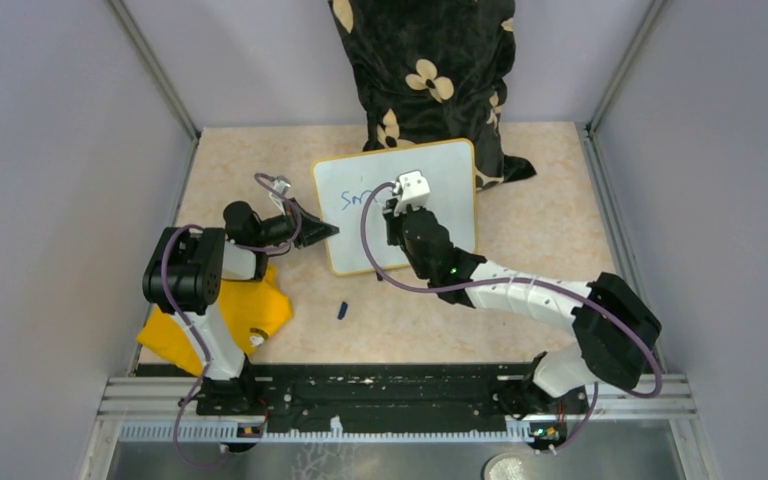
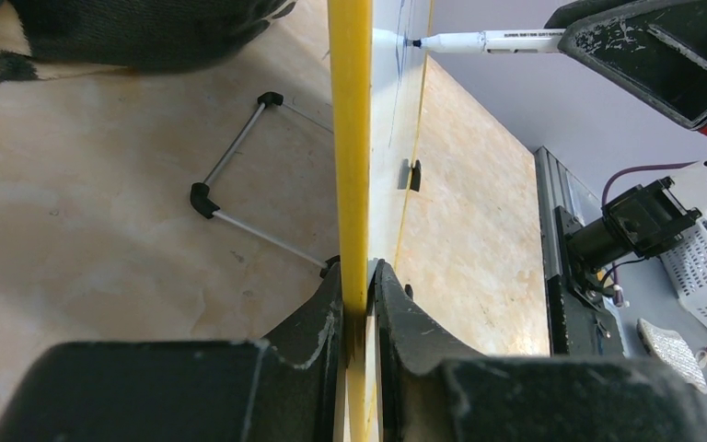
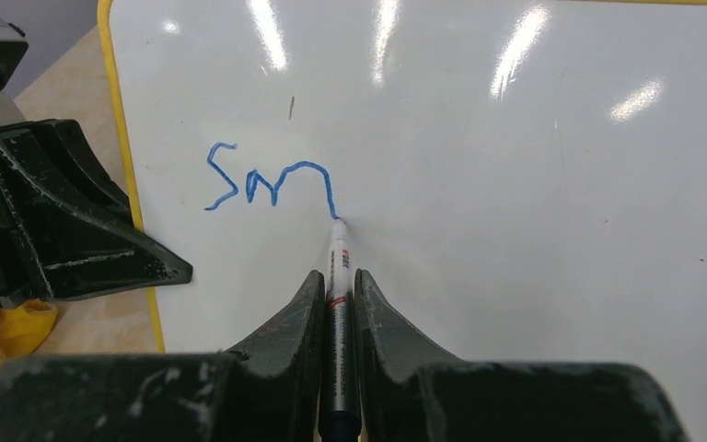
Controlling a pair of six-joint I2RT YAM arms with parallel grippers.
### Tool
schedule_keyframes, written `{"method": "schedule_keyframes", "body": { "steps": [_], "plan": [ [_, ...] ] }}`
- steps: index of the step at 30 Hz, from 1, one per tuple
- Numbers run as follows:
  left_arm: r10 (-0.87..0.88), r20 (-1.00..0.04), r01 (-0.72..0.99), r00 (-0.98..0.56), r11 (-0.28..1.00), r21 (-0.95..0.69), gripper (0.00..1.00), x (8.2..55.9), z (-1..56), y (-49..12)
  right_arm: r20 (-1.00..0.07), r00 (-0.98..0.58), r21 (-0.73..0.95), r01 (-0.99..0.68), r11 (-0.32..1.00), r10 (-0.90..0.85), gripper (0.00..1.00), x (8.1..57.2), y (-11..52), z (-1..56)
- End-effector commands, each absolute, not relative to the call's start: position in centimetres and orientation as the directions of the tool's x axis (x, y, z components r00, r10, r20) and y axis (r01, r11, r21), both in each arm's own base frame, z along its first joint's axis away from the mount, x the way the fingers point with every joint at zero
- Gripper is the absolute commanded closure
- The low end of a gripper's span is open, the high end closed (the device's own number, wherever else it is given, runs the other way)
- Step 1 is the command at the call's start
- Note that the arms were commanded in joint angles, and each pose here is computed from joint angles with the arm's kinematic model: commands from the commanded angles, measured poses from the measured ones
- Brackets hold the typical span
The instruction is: Write a sentence on the whiteboard
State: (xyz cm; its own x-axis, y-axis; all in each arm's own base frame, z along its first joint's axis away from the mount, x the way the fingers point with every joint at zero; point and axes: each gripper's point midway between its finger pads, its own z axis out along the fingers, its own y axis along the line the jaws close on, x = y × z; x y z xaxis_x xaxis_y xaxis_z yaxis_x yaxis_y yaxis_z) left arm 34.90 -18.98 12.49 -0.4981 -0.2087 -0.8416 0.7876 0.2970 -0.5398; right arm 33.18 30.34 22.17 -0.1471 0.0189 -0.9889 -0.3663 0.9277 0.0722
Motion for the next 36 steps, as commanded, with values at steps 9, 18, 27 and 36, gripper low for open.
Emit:
{"method": "schedule_keyframes", "body": {
  "steps": [9, 18, 27, 36],
  "plan": [
    [-0.197, -0.862, 0.804, -0.468, 0.309, -0.507, 1.0, 35.2, 11.9, -19.1, -0.985, -0.044, 0.171, -0.322, 0.931, 0.166, 1.0, 33.0, 27.7, 28.9],
    [-0.197, -0.862, 0.805, -0.467, 0.309, -0.507, 1.0, 35.2, 11.9, -19.1, -0.982, -0.069, 0.186, -0.365, 0.912, 0.173, 1.0, 33.5, 29.1, 28.2],
    [-0.196, -0.862, 0.805, -0.468, 0.309, -0.507, 1.0, 35.2, 11.9, -19.1, -0.983, -0.08, 0.183, -0.374, 0.909, 0.165, 1.0, 34.0, 30.0, 27.6],
    [-0.196, -0.86, 0.803, -0.471, 0.309, -0.509, 1.0, 35.2, 11.8, -19.1, -0.979, -0.06, 0.204, -0.355, 0.912, 0.196, 1.0, 34.4, 29.8, 27.9]
  ]
}}
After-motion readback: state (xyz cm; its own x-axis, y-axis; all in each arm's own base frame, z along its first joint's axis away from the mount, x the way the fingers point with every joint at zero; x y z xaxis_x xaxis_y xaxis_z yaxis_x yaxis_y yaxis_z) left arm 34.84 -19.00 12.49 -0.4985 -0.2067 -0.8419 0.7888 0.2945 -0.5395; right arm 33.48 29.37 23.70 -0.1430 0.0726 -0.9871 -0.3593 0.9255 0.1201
